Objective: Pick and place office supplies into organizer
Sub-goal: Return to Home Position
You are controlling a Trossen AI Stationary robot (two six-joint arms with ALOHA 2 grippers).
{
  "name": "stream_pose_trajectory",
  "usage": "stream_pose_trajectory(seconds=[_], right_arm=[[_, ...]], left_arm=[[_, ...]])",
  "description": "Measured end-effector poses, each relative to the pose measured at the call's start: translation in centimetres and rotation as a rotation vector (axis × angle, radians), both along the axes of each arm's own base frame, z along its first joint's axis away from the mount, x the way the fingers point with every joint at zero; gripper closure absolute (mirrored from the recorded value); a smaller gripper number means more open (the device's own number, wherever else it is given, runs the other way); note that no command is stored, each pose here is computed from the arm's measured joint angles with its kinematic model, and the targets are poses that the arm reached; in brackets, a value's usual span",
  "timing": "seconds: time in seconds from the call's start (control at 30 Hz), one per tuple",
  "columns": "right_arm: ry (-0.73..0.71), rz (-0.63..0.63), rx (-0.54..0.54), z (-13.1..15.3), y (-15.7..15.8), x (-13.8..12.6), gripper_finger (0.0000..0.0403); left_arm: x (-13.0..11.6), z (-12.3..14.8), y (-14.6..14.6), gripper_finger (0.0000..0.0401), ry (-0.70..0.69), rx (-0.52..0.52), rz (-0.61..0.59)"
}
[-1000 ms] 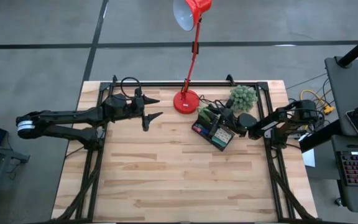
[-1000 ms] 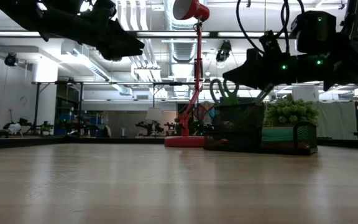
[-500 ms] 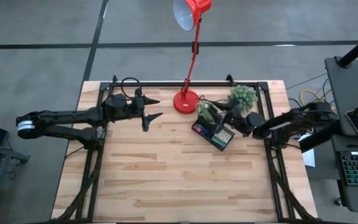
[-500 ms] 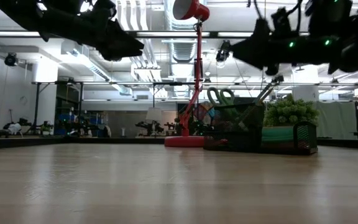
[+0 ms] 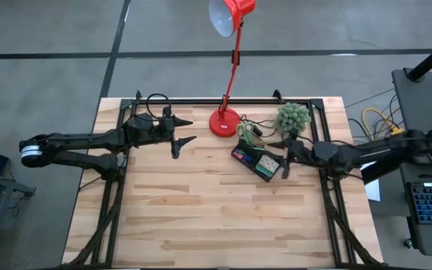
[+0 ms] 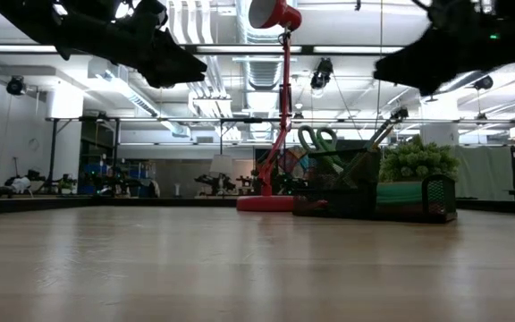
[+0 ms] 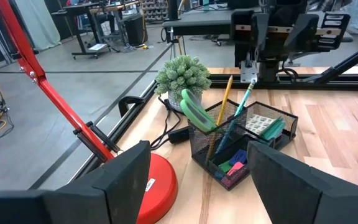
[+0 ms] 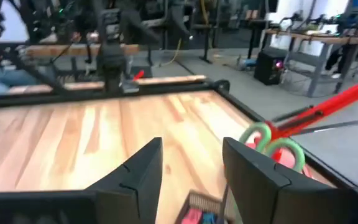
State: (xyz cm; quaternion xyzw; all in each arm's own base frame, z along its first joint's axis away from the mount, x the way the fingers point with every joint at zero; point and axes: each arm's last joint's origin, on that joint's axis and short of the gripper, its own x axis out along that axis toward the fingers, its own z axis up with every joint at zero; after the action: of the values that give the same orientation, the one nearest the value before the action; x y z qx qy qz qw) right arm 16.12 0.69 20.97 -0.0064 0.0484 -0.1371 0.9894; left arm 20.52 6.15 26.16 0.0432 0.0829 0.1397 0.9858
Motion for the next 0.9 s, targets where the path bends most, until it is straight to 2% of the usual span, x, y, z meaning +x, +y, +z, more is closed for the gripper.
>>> stream_pose_trajectory(seconds=[0.13,0.27,0.43,0.53,0.63,0.77,0.9], right_arm=[[-0.036,0.081,-0.026,-1.2,0.4,-2.2,0.0269],[-0.171,0.232,-0.036,-3.1,0.5,-3.8,0.0313],[-0.166,0.229,-0.068,-3.2,0.2,-4.3,0.0384],[-0.201,0.208,-0.123,-2.7,-0.1,-4.5,0.0392],[-0.215,0.178,-0.150,-2.6,-0.5,-4.7,0.0394],[-0.193,0.172,-0.123,-2.9,-0.8,-4.8,0.0394],[-0.169,0.189,-0.094,-3.2,-0.9,-4.8,0.0394]], left_arm=[[0.0,0.0,0.0,0.0147,-0.001,0.000,0.000],[0.1,-0.1,0.0,0.0147,-0.003,0.002,0.000],[0.8,-0.4,0.2,0.0148,-0.007,0.032,-0.015],[1.4,-0.8,0.3,0.0148,-0.013,0.030,-0.044],[2.2,-1.5,0.3,0.0151,-0.008,0.013,-0.133],[3.4,-2.6,0.2,0.0183,-0.002,0.012,-0.297],[3.9,-3.2,0.3,0.0255,0.002,0.045,-0.320]])
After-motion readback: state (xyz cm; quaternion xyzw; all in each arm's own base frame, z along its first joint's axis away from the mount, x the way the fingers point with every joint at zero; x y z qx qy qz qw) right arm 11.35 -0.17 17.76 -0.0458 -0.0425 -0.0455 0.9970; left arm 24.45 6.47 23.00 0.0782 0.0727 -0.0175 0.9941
